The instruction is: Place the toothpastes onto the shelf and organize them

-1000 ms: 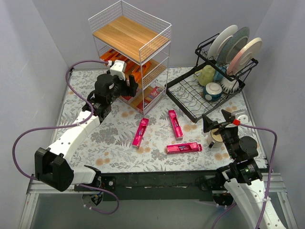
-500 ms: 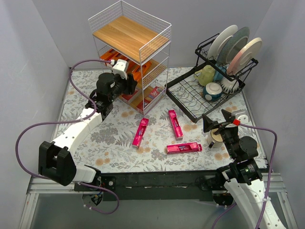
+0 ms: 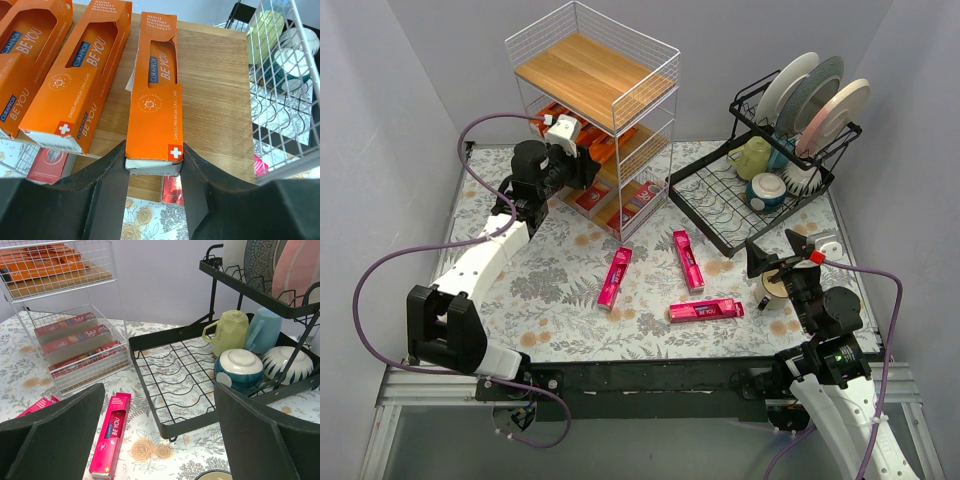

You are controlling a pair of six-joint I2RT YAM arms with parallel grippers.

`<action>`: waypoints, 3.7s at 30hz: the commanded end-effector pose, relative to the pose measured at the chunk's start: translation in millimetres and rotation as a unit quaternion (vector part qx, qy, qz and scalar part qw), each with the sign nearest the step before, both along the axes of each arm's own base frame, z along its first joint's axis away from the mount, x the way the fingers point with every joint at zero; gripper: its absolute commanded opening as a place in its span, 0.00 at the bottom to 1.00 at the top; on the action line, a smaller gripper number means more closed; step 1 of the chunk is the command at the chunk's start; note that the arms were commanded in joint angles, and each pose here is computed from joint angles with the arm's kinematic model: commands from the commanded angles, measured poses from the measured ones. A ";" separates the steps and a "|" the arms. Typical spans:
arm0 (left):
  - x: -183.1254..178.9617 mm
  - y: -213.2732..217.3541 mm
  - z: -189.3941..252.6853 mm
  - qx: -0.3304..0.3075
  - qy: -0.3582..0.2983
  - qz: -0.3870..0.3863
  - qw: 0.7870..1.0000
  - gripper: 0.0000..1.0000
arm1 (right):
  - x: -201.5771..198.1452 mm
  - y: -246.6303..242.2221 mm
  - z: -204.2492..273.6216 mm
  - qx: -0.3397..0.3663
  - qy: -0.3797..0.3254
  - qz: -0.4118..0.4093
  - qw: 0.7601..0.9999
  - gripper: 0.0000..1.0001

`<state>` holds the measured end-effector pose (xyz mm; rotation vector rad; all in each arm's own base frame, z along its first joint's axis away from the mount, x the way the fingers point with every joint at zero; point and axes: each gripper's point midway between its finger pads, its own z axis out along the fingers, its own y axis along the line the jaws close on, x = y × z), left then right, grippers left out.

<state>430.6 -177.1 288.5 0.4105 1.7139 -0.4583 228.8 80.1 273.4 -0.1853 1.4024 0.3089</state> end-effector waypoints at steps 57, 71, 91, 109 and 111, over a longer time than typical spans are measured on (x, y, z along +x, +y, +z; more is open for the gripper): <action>-185.6 -5.9 -176.9 -0.032 0.234 0.145 0.961 0.98 | -3.4 1.5 15.6 0.014 -0.028 0.006 0.999 0.99; -201.0 -31.5 -237.8 0.064 0.242 0.164 0.954 0.74 | -3.9 1.4 15.9 0.013 -0.029 0.006 0.999 0.99; -213.3 -16.3 -257.2 0.072 0.266 0.208 0.939 0.35 | -3.6 0.9 16.7 0.013 -0.029 0.005 0.999 0.99; -157.1 72.4 -83.2 -0.023 0.141 0.331 0.933 0.29 | -3.9 -0.4 20.7 0.007 -0.034 0.002 0.999 0.98; -145.9 90.4 -56.0 -0.017 0.114 0.336 0.935 0.29 | -4.6 -1.1 21.7 0.006 -0.035 0.001 0.999 0.98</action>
